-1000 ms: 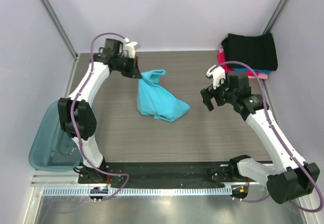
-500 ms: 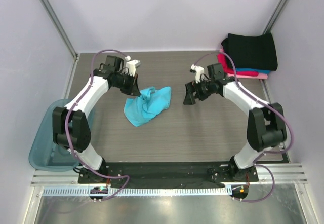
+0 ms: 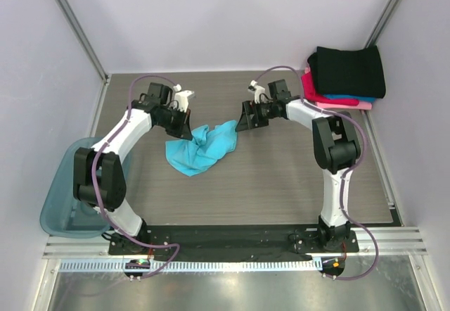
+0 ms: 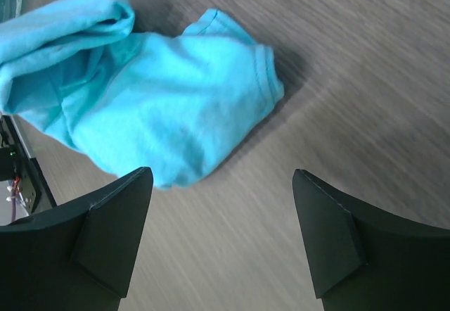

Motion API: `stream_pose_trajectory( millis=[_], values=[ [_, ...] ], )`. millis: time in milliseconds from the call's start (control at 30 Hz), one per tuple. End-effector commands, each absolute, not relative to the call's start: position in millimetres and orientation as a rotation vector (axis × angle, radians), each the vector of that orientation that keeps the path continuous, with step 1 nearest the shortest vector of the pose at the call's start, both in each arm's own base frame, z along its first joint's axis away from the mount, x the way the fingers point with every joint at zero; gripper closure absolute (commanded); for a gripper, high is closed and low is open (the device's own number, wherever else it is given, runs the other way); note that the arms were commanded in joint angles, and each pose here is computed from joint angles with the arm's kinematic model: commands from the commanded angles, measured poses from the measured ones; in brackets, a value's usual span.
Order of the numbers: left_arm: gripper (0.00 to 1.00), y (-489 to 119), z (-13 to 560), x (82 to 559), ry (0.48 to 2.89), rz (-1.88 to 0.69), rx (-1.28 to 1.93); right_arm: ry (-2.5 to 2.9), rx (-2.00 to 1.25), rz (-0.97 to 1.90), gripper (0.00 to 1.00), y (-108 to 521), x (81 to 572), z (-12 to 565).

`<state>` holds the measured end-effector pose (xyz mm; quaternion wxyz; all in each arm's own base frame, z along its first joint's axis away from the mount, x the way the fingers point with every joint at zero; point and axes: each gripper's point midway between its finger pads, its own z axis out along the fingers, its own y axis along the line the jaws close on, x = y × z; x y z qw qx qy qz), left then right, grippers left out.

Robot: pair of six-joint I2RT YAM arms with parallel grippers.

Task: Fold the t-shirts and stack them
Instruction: Flatten the tshirt out

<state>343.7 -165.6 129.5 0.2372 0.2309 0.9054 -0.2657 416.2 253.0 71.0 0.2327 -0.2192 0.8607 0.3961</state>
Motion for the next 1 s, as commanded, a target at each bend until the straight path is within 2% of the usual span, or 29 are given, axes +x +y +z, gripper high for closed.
stream_pose_trajectory(
  millis=[0, 200, 233, 300, 333, 400, 433, 533, 700, 767, 867, 967],
  values=[
    [1.0, -160, 135, 345, 2.45, -0.686, 0.651, 2.266, -0.643, 1.143, 0.14, 279, 434, 94],
    [1.0, -158, 131, 340, 2.463, -0.681, 0.652, 2.278, -0.655, 1.123, 0.16, 299, 447, 77],
    [1.0, -158, 131, 340, 2.464, -0.681, 0.65, 2.286, -0.652, 1.114, 0.21, 301, 448, 73],
    [1.0, -158, 131, 341, 2.465, -0.679, 0.65, 2.297, -0.643, 1.077, 0.34, 302, 453, 64],
    [1.0, -158, 132, 342, 2.462, -0.677, 0.649, 2.298, -0.64, 1.063, 0.57, 302, 456, 63],
    [1.0, -158, 133, 345, 2.46, -0.675, 0.648, 2.305, -0.629, 1.026, 0.73, 300, 461, 56],
    [1.0, -158, 133, 347, 2.456, -0.672, 0.647, 2.299, -0.631, 1.012, 0.86, 300, 465, 58],
    [1.0, -157, 138, 358, 2.441, -0.657, 0.645, 2.256, -0.666, 0.918, 0.99, 294, 478, 68],
    [1.0, -154, 187, 405, 2.312, -0.578, 0.62, 2.055, -0.645, 0.761, 0.99, 259, 525, 164],
    [1.0, -155, 229, 433, 2.199, -0.518, 0.625, 1.973, -0.664, 0.671, 0.99, 243, 539, 201],
    [1.0, -157, 281, 458, 2.067, -0.474, 0.631, 1.856, -0.714, 0.525, 0.99, 216, 546, 257],
    [1.0, -161, 306, 454, 2.006, -0.484, 0.657, 1.797, -0.748, 0.443, 0.99, 196, 534, 292]
  ],
)
